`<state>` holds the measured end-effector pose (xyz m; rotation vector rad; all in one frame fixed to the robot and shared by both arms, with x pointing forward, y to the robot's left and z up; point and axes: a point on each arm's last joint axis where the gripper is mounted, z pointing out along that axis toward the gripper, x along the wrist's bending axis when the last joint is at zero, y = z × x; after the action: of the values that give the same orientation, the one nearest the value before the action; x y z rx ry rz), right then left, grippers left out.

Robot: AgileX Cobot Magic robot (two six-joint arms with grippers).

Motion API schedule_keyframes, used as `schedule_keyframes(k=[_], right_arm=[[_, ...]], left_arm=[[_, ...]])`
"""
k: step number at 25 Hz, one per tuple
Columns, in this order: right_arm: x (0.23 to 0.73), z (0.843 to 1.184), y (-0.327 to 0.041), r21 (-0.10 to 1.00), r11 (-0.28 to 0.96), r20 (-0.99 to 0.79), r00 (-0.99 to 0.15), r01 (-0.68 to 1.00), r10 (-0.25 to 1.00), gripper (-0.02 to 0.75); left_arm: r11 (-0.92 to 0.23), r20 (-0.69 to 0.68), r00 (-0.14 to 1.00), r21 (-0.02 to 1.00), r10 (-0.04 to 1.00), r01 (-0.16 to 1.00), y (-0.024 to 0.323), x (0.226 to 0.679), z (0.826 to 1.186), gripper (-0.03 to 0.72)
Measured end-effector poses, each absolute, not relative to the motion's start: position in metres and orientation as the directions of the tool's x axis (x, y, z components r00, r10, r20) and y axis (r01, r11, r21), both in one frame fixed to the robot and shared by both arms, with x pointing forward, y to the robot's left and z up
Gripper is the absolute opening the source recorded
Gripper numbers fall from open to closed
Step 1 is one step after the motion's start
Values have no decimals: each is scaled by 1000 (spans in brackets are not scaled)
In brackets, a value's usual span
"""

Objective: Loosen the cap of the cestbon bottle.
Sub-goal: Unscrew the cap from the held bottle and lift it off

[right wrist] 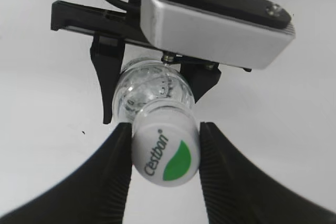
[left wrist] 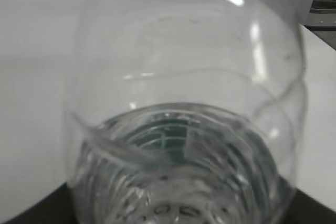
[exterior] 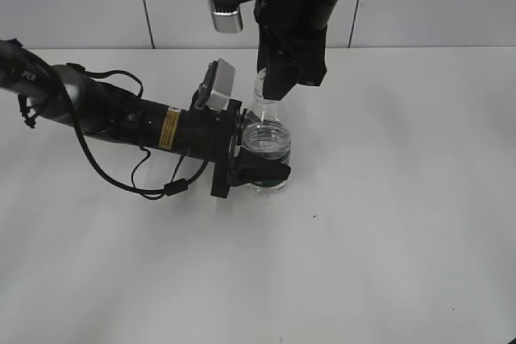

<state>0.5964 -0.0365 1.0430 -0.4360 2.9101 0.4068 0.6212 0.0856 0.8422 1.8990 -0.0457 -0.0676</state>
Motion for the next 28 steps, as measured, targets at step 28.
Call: schedule_keyframes(k=[28], right_arm=[[592, 1057, -41, 228, 913, -241, -928, -338, -283, 293]], left_arm=[[-322, -24, 997, 947, -68, 1, 86, 621, 842, 401]])
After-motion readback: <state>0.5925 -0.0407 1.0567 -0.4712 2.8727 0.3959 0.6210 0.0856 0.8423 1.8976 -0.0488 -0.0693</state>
